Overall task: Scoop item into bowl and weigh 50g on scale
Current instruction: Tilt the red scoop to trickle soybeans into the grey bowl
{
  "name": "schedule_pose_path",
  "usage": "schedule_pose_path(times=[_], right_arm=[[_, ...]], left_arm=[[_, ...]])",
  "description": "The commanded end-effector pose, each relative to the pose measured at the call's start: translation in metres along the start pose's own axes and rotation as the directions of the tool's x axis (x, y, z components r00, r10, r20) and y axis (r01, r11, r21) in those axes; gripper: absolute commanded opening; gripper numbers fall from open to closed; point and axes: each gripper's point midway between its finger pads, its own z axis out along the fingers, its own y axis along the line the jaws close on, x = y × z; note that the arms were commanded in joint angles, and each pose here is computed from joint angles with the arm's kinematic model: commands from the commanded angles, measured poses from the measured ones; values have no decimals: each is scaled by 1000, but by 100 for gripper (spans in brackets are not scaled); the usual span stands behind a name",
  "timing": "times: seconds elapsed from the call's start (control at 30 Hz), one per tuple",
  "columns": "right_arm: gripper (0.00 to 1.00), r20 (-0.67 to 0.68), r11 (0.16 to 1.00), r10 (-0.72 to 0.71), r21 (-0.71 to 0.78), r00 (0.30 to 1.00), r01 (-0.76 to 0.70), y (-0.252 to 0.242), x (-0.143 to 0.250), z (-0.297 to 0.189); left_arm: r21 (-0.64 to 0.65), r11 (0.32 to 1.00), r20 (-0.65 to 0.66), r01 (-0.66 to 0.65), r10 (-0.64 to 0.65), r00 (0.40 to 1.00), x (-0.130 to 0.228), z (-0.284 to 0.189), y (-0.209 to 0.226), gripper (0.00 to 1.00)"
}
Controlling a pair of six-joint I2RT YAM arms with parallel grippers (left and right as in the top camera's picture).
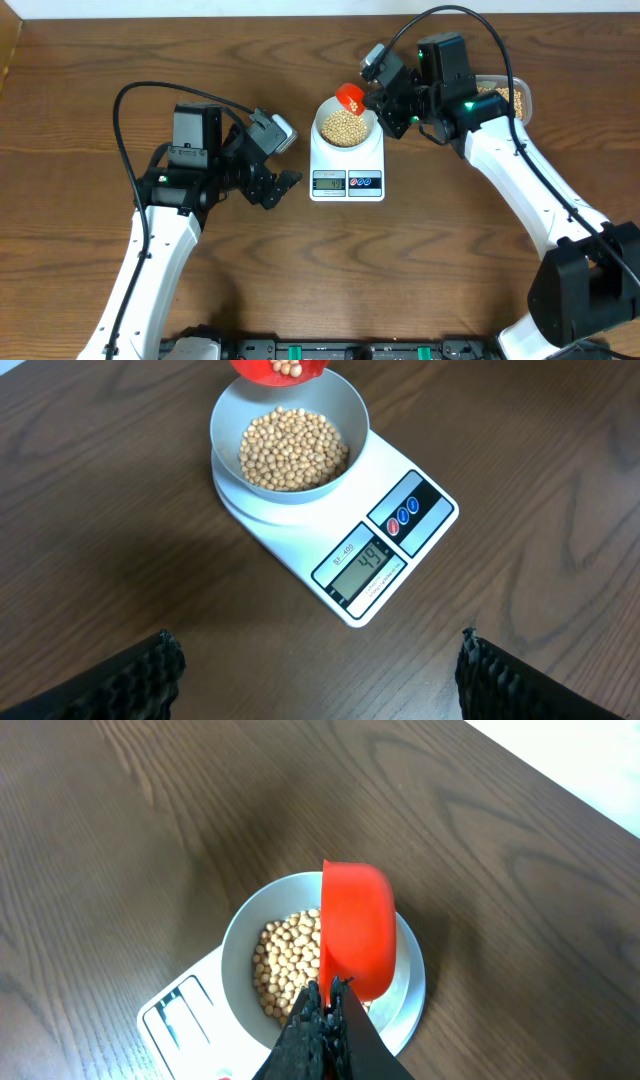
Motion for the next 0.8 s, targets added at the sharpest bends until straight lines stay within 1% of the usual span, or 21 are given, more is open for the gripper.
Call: schedule_pose_path(times=[0.0, 0.17, 0.47, 0.77], right_arm=[[1, 2, 1000, -10, 0, 1000, 10, 3, -1, -2], [1, -7, 1000, -18, 23, 1000, 18, -2, 1, -2], [1, -9, 995, -96, 23, 995, 97, -2, 1, -2], [1, -9, 994, -103, 23, 995, 103, -2, 1, -2]], left_arm=[[15, 1000, 2, 14, -15, 1000, 1, 1, -3, 89], [15, 1000, 2, 14, -15, 1000, 1, 1, -3, 89], [15, 1000, 2, 15, -15, 1000, 1, 1, -3, 90], [15, 1000, 2, 14, -15, 1000, 1, 1, -3, 90]])
